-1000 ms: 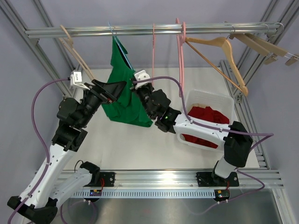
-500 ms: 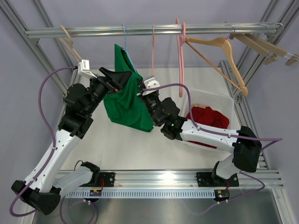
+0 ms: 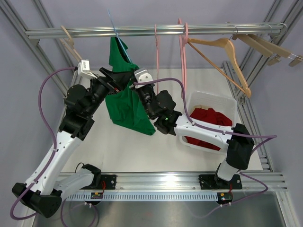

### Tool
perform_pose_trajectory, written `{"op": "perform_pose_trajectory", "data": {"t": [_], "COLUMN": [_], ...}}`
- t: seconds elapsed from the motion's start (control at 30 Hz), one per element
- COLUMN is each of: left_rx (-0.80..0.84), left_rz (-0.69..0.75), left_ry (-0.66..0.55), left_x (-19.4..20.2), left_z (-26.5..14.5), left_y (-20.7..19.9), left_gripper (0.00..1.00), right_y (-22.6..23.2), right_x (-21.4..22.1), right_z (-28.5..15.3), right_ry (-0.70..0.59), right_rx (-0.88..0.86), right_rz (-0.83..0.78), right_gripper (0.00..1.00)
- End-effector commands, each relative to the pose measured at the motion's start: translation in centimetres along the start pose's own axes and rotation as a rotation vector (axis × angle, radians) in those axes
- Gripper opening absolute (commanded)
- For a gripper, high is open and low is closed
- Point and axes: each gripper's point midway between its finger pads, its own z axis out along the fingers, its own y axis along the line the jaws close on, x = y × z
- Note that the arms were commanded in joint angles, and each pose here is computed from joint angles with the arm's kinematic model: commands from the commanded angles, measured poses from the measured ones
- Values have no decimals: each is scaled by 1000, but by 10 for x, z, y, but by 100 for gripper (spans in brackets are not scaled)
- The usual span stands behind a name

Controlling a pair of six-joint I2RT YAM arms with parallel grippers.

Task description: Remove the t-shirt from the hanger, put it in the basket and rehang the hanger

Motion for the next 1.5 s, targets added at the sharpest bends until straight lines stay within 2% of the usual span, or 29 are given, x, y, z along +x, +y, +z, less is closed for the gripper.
{"op": "perform_pose_trajectory", "data": {"t": [0.0,0.13,0.53,0.87,0.93,0.97,1.03,1.07,1.1,1.17,1.2,1.3,1.4,1.43,1.47], "left_rx": [84,95,76,111,121,123,135,130,134,128,126,123,132,136,138], "left_rz": [24,20,-24,-71,-77,-80,-85,-90,-95,-98,-98,-101,-107,-107,-106], "left_ry": [-94,-106,-103,-63,-52,-50,-54,-51,-53,-46,-44,-33,-33,-36,-40], "left_x": [-32,-39,-58,-49,-44,-43,-41,-37,-37,-32,-31,-26,-24,-24,-25], "left_z": [1,2,31,47,45,45,42,40,39,36,35,33,28,25,22], "left_y": [-25,-26,-15,-12,-11,-11,-12,-8,-8,-4,-3,0,-1,-2,-4], "left_gripper": [91,90,90,89,83,82,74,69,59,52,45,40,18,1,0], "right_y": [-24,-25,-23,-14,-13,-14,-11,-10,-9,-9,-7,-1,8,11,15], "right_x": [-61,-46,-45,-44,-42,-41,-39,-36,-34,-32,-31,-33,-35,-32,-30], "right_z": [7,-6,-30,-58,-65,-66,-70,-73,-74,-76,-77,-82,-89,-91,-94], "right_ry": [-189,-174,-195,-194,-188,-188,-183,-173,-170,-164,-161,-161,-152,-131,-111], "right_rx": [46,44,21,6,8,9,6,7,7,14,11,-8,-27,-38,-52], "right_rz": [82,107,127,131,144,149,160,161,161,163,166,180,186,184,186], "right_gripper": [0,0,0,0,0,0,0,0,0,0,0,0,0,0,0]}}
